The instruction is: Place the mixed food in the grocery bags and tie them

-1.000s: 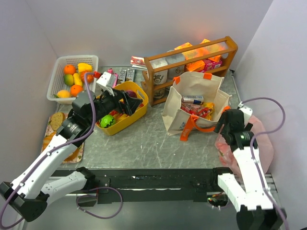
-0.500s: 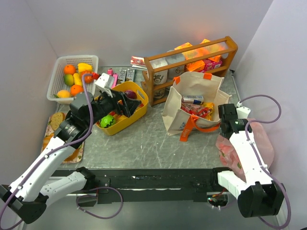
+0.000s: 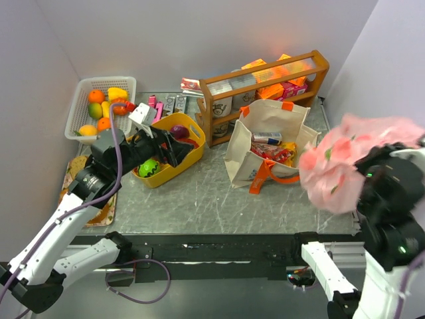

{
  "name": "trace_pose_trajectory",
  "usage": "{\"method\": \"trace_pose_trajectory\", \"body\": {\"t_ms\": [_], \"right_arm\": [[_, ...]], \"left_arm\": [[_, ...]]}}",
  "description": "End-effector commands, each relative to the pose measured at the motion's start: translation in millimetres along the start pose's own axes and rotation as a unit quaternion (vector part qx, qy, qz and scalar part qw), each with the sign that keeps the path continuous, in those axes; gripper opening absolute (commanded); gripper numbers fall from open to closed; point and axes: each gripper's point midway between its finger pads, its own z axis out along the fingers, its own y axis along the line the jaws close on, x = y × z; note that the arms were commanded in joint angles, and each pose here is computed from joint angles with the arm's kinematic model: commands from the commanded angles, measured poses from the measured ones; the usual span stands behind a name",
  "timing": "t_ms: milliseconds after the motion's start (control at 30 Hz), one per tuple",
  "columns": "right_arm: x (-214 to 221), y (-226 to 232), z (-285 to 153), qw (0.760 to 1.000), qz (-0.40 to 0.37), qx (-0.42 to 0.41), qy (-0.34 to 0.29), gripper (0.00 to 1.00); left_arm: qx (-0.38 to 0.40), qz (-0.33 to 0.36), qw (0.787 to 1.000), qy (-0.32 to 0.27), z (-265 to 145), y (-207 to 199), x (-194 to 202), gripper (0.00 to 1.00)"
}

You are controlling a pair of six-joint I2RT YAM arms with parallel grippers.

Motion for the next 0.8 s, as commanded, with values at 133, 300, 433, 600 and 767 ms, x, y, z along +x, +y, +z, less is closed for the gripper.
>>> {"method": "trace_pose_trajectory", "body": {"t_ms": [133,300,433,600,767], "right_arm": [[-79.6,145.1,-51.8,0.925,-0.002,-0.376,-0.056,0.0],[-61.7,207.9,-113.3,0.799,-0.002,-0.601,-0.002,0.0],[-43.2,224.5,-137.3,0.743,-0.016,-0.668,0.04,0.0],[-22.2,241.3,-172.1,0.673,-0.046,-0.734,0.084,0.0],[15.1,255.7,-162.5,0.657,-0.066,-0.739,0.136,0.0]], "left_arm": [[0.037,-0.015,0.999,-0.034,-16.4,-21.9,-37.0,0.96],[0.04,-0.008,0.998,-0.043,-25.2,-21.9,-47.8,0.96],[0.012,0.033,0.998,-0.061,-39.4,-14.3,-59.6,0.96],[-0.024,0.085,0.992,-0.094,-57.2,-6.2,-75.5,0.96],[-0.036,0.117,0.985,-0.119,-84.7,-8.0,-77.4,0.96]]}}
